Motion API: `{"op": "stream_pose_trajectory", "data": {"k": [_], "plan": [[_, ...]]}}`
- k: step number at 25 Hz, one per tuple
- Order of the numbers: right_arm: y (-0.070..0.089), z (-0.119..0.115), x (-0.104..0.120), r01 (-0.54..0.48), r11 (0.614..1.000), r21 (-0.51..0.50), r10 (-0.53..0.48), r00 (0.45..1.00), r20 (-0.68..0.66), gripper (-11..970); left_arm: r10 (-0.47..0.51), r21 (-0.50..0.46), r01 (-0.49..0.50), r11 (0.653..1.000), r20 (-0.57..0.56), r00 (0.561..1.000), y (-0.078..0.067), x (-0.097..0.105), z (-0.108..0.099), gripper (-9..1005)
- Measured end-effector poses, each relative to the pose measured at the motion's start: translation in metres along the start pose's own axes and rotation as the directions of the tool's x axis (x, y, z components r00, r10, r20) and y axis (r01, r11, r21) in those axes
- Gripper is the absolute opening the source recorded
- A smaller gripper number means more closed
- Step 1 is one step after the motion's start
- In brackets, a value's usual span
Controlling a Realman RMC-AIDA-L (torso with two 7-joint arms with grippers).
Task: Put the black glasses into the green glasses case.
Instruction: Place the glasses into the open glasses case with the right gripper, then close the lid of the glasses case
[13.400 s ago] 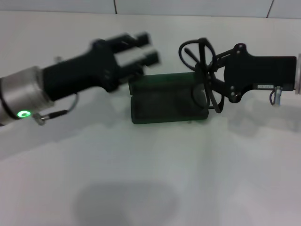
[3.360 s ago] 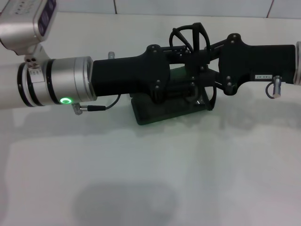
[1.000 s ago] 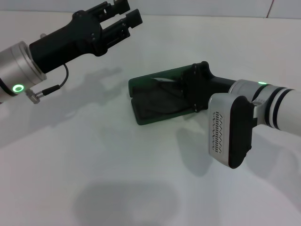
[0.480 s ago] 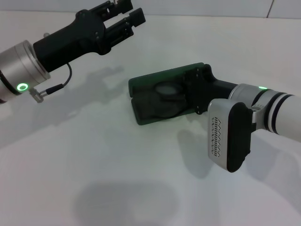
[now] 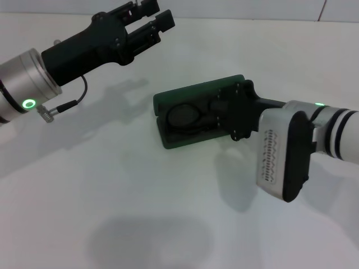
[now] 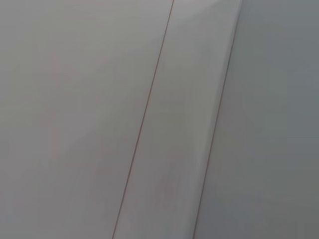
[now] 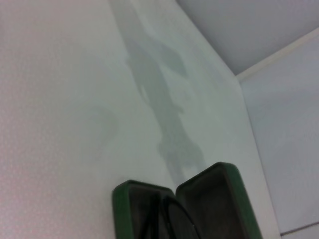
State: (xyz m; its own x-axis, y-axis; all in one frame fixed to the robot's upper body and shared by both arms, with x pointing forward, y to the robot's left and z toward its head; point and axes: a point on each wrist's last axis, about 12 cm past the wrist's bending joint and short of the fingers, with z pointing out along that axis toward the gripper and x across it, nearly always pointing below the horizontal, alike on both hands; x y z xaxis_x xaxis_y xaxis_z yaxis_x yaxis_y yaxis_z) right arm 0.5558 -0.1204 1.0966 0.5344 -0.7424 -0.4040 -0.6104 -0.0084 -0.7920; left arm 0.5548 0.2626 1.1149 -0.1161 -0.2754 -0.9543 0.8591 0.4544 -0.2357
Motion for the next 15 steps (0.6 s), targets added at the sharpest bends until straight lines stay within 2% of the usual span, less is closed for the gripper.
{"op": "stream_pose_trajectory", "data": {"k": [5,8,11,15], "plan": [[-0.009,-0.008,0.004,-0.115,0.993,-0.04,0.117,0.991,0.065,279,-0.002,0.002,0.002,1.0,0.002,1.0,-0.001,0.001,0.001,560],[-0.016,-0.02,0.012,-0.219,0.972,-0.085,0.228,0.965,0.128,285,-0.004,0.003,0.004,1.0,0.003,1.0,-0.001,0.001,0.002,559],[-0.028,-0.039,0.029,-0.357,0.925,-0.13,0.376,0.905,0.196,290,-0.007,-0.015,0.007,1.0,-0.003,1.0,0.0,0.003,0.003,559],[-0.044,-0.067,0.065,-0.555,0.814,-0.173,0.581,0.772,0.256,297,-0.044,-0.118,0.038,0.992,-0.048,0.998,0.012,0.009,0.003,559]]}}
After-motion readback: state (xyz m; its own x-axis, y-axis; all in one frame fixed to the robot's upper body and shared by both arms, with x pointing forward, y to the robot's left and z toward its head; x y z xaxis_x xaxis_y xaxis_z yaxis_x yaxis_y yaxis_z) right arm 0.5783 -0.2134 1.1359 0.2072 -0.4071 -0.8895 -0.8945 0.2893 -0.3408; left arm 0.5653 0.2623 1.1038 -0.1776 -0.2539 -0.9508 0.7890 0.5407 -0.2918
